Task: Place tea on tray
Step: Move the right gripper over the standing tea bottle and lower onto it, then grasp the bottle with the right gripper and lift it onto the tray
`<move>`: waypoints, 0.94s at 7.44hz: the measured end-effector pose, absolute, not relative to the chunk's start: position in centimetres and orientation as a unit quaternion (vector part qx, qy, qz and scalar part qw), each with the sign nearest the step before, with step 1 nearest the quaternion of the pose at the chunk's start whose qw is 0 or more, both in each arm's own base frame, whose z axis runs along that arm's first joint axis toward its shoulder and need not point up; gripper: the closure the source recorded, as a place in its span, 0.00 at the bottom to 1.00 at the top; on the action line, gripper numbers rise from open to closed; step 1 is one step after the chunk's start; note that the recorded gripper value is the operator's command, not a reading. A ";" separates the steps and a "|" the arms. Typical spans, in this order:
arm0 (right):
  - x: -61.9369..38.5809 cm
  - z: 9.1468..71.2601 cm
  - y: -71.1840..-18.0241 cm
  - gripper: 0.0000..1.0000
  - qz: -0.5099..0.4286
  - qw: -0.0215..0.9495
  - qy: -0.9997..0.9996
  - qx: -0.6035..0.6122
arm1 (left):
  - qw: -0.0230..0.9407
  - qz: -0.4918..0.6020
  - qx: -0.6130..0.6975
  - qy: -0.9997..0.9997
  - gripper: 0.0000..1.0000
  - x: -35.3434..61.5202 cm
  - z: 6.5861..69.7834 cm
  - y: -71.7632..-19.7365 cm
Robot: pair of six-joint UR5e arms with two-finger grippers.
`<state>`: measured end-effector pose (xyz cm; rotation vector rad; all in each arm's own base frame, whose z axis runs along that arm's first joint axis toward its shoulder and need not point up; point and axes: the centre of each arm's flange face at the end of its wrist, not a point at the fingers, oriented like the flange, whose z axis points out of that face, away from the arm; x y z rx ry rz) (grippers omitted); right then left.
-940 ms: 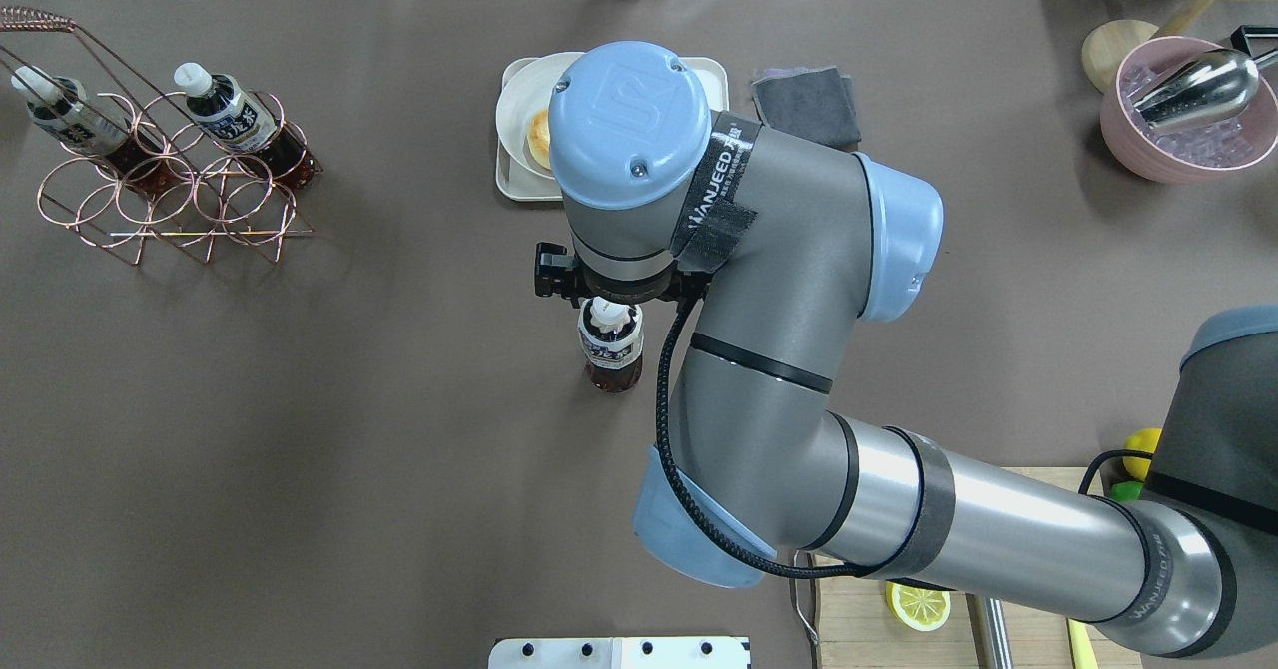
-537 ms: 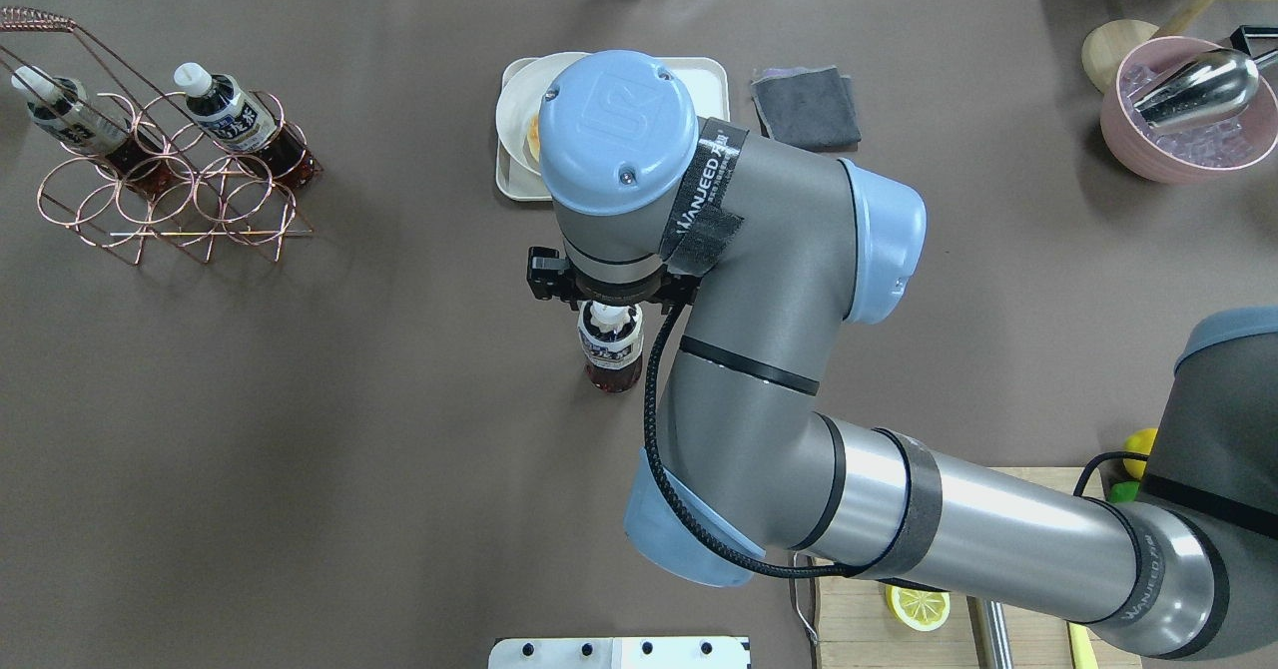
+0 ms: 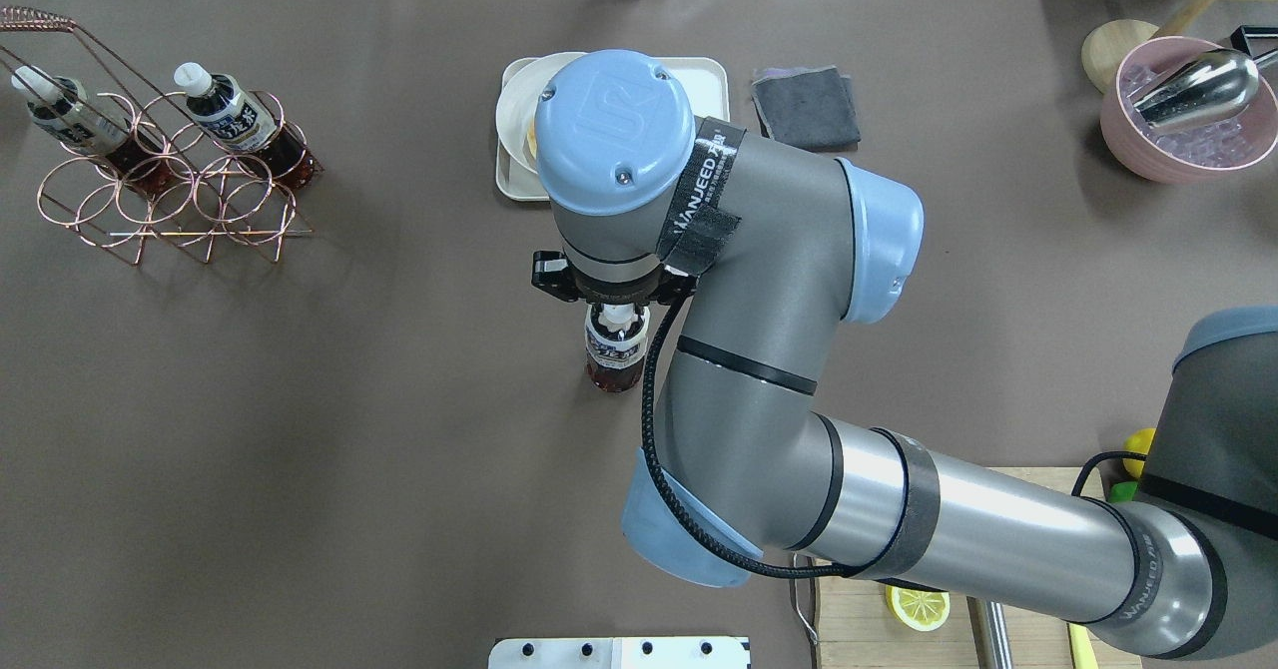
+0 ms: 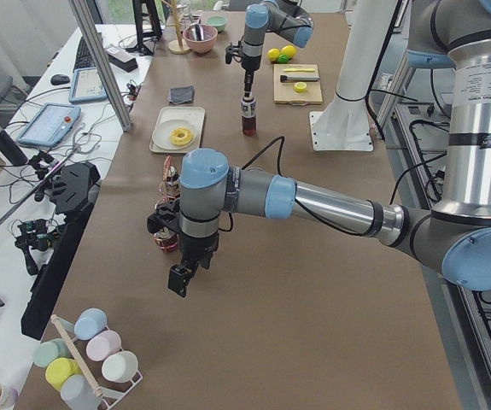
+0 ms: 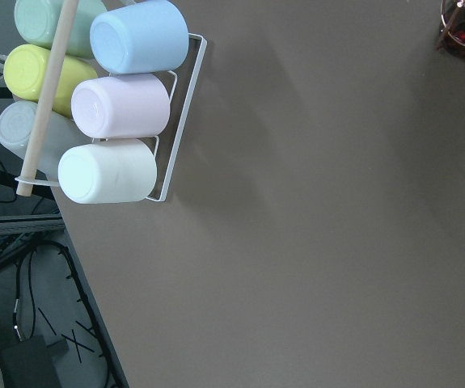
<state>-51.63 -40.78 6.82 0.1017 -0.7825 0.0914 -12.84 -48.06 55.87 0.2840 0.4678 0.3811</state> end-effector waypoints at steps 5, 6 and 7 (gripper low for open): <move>-48.2 4.0 -44.3 1.00 0.062 0.919 -0.386 0.055 | 0.945 0.186 0.139 0.230 0.02 -12.9 55.8 -48.2; -46.8 4.0 -46.4 1.00 0.068 0.920 -0.382 0.052 | 0.945 0.186 0.140 0.229 0.02 -12.9 55.8 -48.2; -45.0 4.4 -49.1 1.00 0.068 0.922 -0.378 0.051 | 0.945 0.186 0.141 0.229 0.02 -12.9 55.7 -48.2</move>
